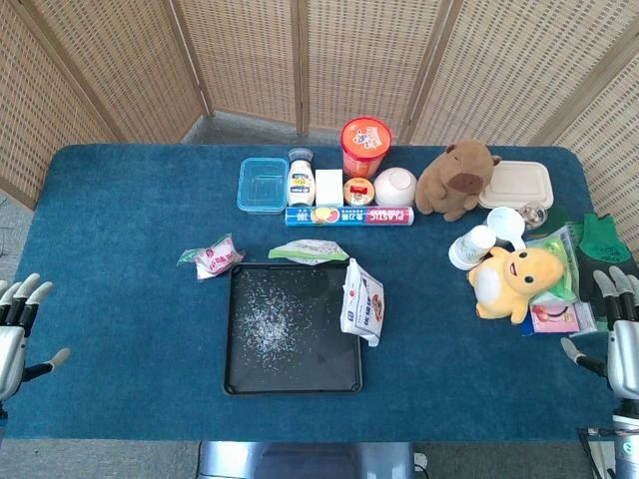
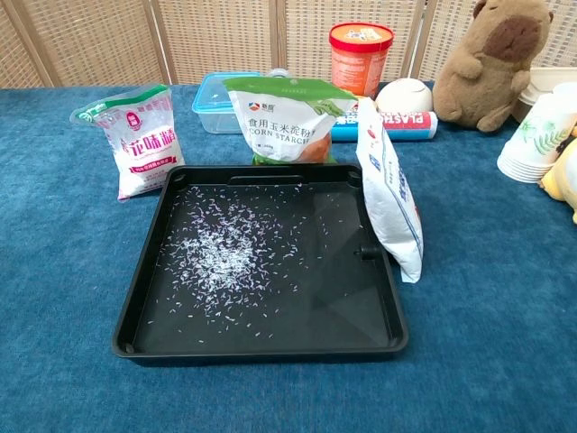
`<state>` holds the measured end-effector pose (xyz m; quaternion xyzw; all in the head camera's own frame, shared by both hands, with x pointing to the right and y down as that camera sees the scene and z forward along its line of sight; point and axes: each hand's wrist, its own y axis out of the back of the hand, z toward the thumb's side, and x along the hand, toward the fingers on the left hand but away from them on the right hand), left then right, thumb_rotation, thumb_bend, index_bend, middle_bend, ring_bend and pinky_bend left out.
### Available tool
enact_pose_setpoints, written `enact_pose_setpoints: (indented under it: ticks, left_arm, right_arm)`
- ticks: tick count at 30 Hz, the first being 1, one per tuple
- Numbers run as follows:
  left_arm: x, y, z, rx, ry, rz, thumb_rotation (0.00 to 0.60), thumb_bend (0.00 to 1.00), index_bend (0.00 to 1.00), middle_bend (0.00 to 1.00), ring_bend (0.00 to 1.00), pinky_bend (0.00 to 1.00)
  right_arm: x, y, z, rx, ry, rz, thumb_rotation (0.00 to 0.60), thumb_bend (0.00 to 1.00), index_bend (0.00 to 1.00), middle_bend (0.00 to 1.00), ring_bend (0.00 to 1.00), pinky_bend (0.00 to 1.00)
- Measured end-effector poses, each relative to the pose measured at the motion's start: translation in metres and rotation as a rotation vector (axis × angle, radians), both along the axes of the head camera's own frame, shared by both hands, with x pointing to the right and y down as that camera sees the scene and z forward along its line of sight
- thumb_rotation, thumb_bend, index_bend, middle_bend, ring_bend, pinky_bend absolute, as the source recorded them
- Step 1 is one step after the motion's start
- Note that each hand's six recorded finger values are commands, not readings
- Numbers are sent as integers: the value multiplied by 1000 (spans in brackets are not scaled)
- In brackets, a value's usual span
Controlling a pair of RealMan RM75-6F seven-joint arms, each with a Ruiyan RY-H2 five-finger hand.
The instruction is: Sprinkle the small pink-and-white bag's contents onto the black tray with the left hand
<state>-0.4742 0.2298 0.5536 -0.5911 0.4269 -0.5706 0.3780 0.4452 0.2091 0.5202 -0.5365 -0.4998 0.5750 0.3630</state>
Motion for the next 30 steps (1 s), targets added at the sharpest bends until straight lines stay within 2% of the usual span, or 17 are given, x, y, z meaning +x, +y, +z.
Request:
enact_pose_setpoints:
  ticks: [7, 15, 19, 25, 30]
  left_arm:
    - [0, -3, 6, -12, 35, -4, 600, 0, 63, 28, 13, 0]
    - [1, -20, 33, -15, 199, -27, 600, 0, 122, 27, 12, 0]
    - [10, -29, 49, -20, 317, -52, 600, 0, 125, 27, 13, 0]
    - [25, -49, 79, -40, 428, -86, 600, 0, 125, 27, 13, 0]
    - [49, -74, 100, -59, 513, -103, 600, 0, 134, 27, 12, 17]
  right_arm:
    - [-1, -1, 1, 8, -55, -4, 600, 86, 54, 0, 9, 0]
    - [-1, -1, 3, -2, -80, 6, 600, 86, 55, 0, 11, 0]
    - [0, -1, 4, -8, -83, 7, 600, 86, 54, 0, 11, 0]
    - [-1, -1, 6, -19, -91, 7, 600, 86, 54, 0, 11, 0]
    - [-4, -1, 8, -29, -96, -1, 600, 86, 54, 0, 11, 0]
